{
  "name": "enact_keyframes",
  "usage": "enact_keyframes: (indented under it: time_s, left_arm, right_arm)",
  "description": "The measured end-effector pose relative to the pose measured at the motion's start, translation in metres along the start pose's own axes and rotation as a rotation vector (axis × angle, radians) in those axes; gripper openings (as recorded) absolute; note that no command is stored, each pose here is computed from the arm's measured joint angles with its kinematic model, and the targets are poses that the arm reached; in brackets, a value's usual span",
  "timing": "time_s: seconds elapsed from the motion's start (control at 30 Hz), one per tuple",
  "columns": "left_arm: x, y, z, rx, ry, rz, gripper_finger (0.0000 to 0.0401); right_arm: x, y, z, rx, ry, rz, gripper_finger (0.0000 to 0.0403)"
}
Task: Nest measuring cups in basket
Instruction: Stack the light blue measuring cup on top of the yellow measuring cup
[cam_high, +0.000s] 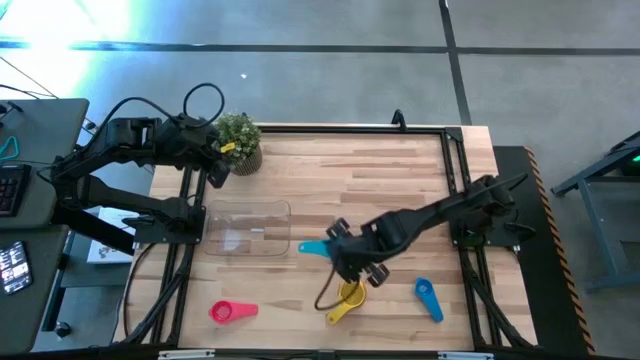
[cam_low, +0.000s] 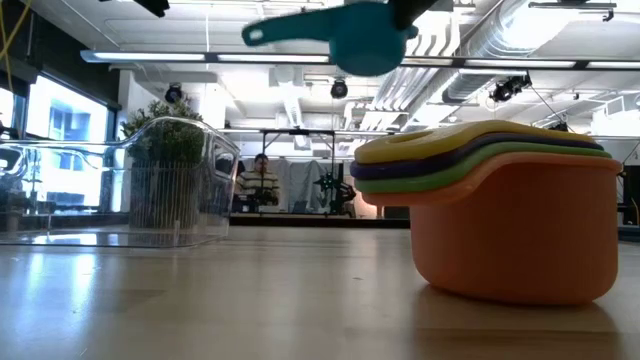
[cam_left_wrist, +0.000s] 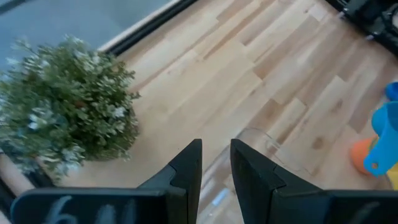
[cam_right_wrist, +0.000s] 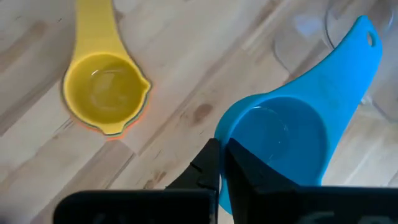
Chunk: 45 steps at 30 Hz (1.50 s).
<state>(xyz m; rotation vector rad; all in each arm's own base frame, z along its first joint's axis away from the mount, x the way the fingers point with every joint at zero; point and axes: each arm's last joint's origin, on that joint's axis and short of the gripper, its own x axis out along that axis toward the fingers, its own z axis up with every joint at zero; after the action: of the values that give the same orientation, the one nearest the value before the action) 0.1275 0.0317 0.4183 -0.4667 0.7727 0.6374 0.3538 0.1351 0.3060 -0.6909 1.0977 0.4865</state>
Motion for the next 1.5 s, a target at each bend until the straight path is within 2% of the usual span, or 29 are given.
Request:
enact_keyframes:
  time_s: [0.13, 0.47, 0.6, 1.0, 1.5]
  left_arm:
    - [0.0, -0.001, -0.001, -0.056, 0.021, -0.035, 0.0076]
    - [0.0, -0.001, -0.001, -0.331, 0.029, -0.037, 0.0076]
    - [0.001, -0.002, 0.0, -0.391, 0.033, -0.034, 0.0076]
    - [0.014, -0.01, 0.004, -0.43, 0.097, -0.035, 0.0076]
    - [0.027, -0.017, 0.009, -0.417, 0.13, -0.004, 0.0076]
  right_arm:
    - [-0.002, 0.014, 0.006, -0.12, 0.005, -0.007, 0.0]
    - [-0.008, 0.053, 0.019, -0.422, -0.015, 0.027, 0.0]
    - [-0.007, 0.068, 0.025, -0.491, -0.045, 0.025, 0.0]
    - [0.034, 0.108, 0.015, -0.621, -0.026, 0.063, 0.0]
    - [0.059, 0.114, 0.005, -0.652, -0.06, 0.1, 0.0]
